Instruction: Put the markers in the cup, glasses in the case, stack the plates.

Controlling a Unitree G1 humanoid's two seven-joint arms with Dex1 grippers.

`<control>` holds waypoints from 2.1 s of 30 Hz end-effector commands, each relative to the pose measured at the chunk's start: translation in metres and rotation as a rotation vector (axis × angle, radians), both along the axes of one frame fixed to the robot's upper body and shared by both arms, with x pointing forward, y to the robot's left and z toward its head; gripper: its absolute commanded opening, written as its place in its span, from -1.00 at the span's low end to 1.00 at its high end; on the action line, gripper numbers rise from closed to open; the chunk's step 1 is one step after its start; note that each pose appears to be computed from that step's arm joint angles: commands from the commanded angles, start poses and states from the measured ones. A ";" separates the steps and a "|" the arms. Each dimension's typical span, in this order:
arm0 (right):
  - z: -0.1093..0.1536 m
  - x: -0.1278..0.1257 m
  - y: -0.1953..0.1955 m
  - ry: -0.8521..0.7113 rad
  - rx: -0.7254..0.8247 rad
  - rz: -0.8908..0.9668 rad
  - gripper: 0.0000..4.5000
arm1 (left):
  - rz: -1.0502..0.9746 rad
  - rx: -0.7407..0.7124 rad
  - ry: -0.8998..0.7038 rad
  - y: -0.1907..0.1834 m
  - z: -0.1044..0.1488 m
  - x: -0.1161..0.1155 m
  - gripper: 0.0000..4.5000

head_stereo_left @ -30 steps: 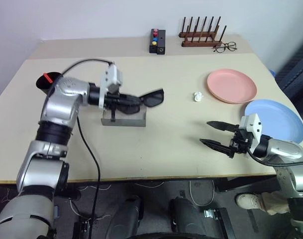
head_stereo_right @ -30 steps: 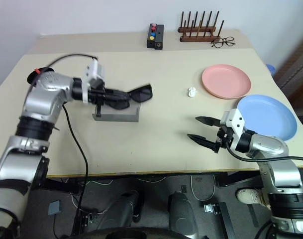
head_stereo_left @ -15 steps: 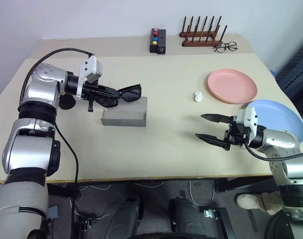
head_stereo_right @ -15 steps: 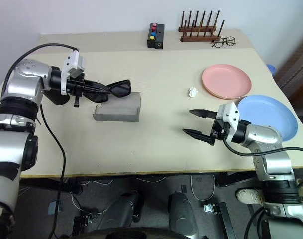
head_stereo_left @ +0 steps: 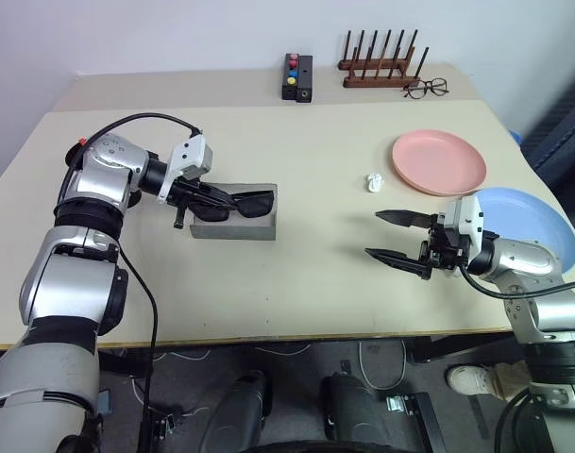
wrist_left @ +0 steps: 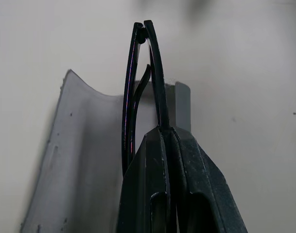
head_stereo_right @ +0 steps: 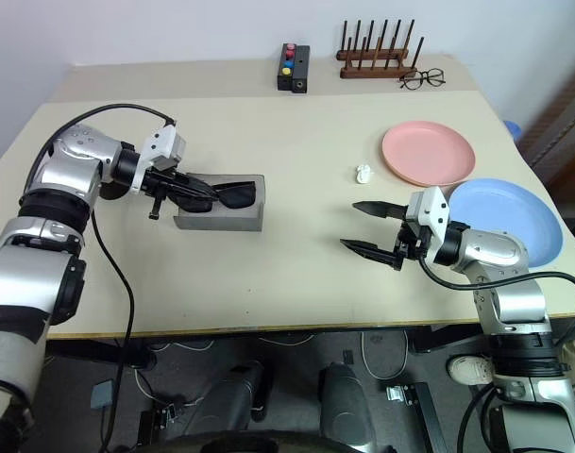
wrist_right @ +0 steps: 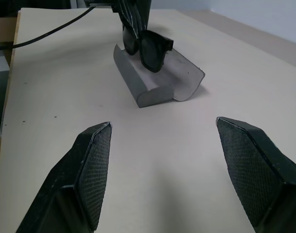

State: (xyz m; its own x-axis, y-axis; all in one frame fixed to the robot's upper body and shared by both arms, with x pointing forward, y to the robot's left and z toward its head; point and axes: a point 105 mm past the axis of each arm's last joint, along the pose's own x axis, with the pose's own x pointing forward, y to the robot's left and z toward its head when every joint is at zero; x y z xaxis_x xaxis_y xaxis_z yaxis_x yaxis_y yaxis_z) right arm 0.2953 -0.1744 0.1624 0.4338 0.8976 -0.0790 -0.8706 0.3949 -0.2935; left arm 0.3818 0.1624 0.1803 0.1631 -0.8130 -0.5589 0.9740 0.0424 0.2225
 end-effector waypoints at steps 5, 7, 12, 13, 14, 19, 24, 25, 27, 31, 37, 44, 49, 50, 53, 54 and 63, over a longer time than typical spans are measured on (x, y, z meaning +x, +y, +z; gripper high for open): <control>0.011 -0.005 0.001 -0.049 0.011 -0.005 0.56 | -0.012 0.049 -0.028 0.003 0.001 0.001 -0.97; 0.011 -0.005 0.001 -0.049 0.011 -0.007 0.56 | -0.014 0.060 -0.029 0.004 -0.001 0.001 -0.97; 0.011 -0.005 0.000 -0.051 0.013 -0.015 0.56 | -0.022 0.079 -0.020 0.003 -0.006 0.000 -0.97; 0.011 -0.005 -0.001 -0.051 0.012 -0.016 0.56 | -0.025 0.081 -0.020 0.003 -0.007 0.000 -0.97; 0.011 -0.006 -0.001 -0.051 0.010 -0.017 0.56 | -0.027 0.082 -0.020 0.002 -0.007 0.000 -0.69; 0.011 -0.005 -0.002 -0.048 0.008 -0.020 0.56 | -0.032 0.078 -0.020 0.001 -0.007 -0.001 0.33; 0.011 -0.003 -0.002 -0.047 0.008 -0.023 0.56 | -0.041 0.057 -0.041 -0.002 -0.003 0.000 1.00; 0.011 -0.003 -0.002 -0.048 0.009 -0.023 0.56 | -0.035 0.043 -0.058 -0.003 0.000 0.001 1.00; 0.011 -0.002 -0.002 -0.049 0.009 -0.025 0.56 | -0.016 0.013 -0.093 -0.005 0.006 0.005 1.00; 0.012 -0.001 -0.001 -0.050 0.012 -0.025 0.56 | 0.064 -0.068 -0.158 -0.007 0.024 0.016 1.00; 0.012 0.001 0.000 -0.052 0.016 -0.022 0.56 | 0.163 -0.181 -0.218 -0.009 0.050 0.029 0.16; 0.014 0.004 0.001 -0.059 0.022 -0.023 0.56 | 0.480 -0.147 -0.508 0.001 0.074 0.067 -0.98; 0.014 0.004 0.001 -0.064 0.026 -0.028 0.56 | 0.521 0.086 -0.490 0.003 0.050 0.076 -0.98; 0.014 0.004 0.001 -0.065 0.027 -0.029 0.56 | 0.521 0.151 -0.497 0.004 0.043 0.077 -0.98; 0.014 0.004 0.001 -0.064 0.030 -0.033 0.56 | 0.459 0.247 -0.496 0.001 0.023 0.074 -0.98; 0.013 0.004 0.001 -0.064 0.030 -0.033 0.56 | 0.432 0.269 -0.478 0.000 0.016 0.072 -0.98; 0.013 0.002 0.000 -0.063 0.033 -0.042 0.56 | 0.169 0.301 -0.334 -0.006 -0.010 0.040 -0.98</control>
State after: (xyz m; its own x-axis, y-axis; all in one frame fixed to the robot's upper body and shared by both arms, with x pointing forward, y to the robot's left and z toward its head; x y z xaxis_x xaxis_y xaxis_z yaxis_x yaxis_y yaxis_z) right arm 0.3000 -0.1748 0.1646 0.4753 0.8781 -0.0551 -0.8474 0.4400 -0.2971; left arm 0.4248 0.1557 0.1523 0.4938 -0.5345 -0.6860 0.8425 0.0986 0.5296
